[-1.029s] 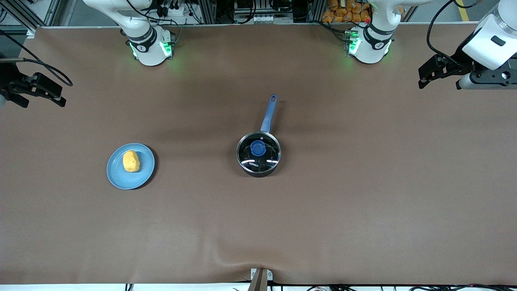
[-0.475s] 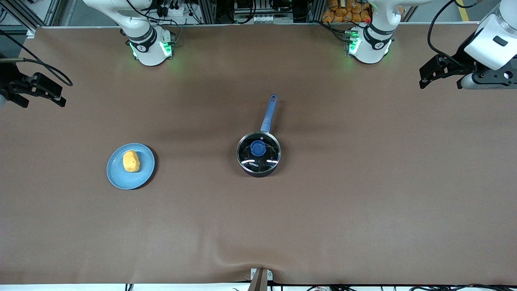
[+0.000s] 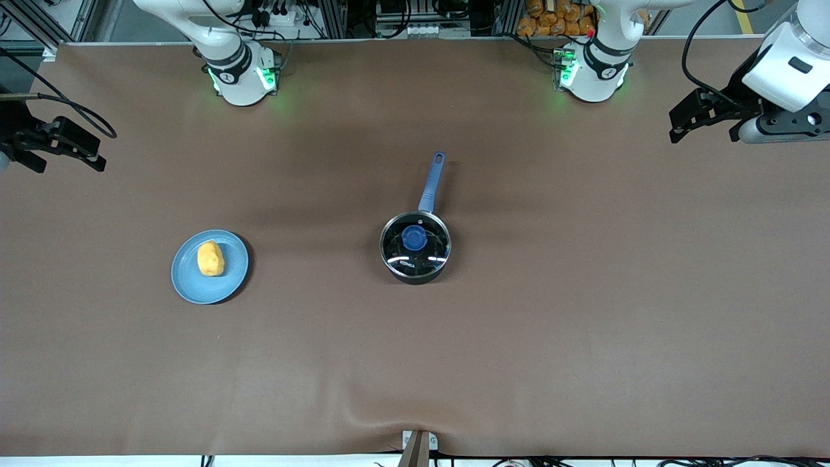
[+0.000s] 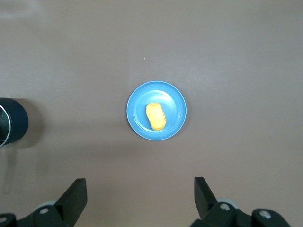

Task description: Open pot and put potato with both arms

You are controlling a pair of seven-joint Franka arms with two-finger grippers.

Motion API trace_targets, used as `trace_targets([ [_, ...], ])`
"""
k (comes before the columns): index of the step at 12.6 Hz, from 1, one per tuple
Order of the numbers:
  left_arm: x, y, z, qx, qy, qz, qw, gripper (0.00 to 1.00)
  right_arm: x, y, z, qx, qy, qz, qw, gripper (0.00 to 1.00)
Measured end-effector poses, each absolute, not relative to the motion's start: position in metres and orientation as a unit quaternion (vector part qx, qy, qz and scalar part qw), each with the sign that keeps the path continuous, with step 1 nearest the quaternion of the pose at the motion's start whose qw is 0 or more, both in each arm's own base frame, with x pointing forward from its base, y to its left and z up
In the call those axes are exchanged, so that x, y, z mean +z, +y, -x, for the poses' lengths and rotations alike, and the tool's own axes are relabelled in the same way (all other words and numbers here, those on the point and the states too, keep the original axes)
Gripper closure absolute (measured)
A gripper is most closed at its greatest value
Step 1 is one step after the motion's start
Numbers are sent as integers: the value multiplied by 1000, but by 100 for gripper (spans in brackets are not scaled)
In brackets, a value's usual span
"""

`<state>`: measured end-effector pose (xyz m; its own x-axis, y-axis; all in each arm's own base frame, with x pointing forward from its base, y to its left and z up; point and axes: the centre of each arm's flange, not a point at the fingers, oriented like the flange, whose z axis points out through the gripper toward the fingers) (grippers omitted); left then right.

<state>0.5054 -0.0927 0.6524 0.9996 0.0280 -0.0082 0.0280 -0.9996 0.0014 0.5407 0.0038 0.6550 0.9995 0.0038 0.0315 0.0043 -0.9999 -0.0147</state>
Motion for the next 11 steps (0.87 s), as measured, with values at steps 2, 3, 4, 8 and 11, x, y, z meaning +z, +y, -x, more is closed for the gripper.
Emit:
trace_targets([
  [2, 648, -103, -508, -8, 12, -1000, 0, 0, 655, 4, -541, -16, -2, 1000, 7, 0],
  [3, 645, -110, -509, -11, 11, -1000, 0, 0, 655, 4, -541, -16, -2, 1000, 7, 0],
  [4, 643, -118, -511, -12, 7, -1000, 0, 0, 655, 4, -541, -15, -2, 1000, 7, 0],
  [8, 639, -151, -528, -12, -6, -1000, 7, 0, 654, 4, -541, -15, -2, 1000, 7, 0],
  [11, 627, -187, -537, -22, -1, -1000, 13, 0, 651, 1, -543, -12, 0, 1000, 7, 0],
])
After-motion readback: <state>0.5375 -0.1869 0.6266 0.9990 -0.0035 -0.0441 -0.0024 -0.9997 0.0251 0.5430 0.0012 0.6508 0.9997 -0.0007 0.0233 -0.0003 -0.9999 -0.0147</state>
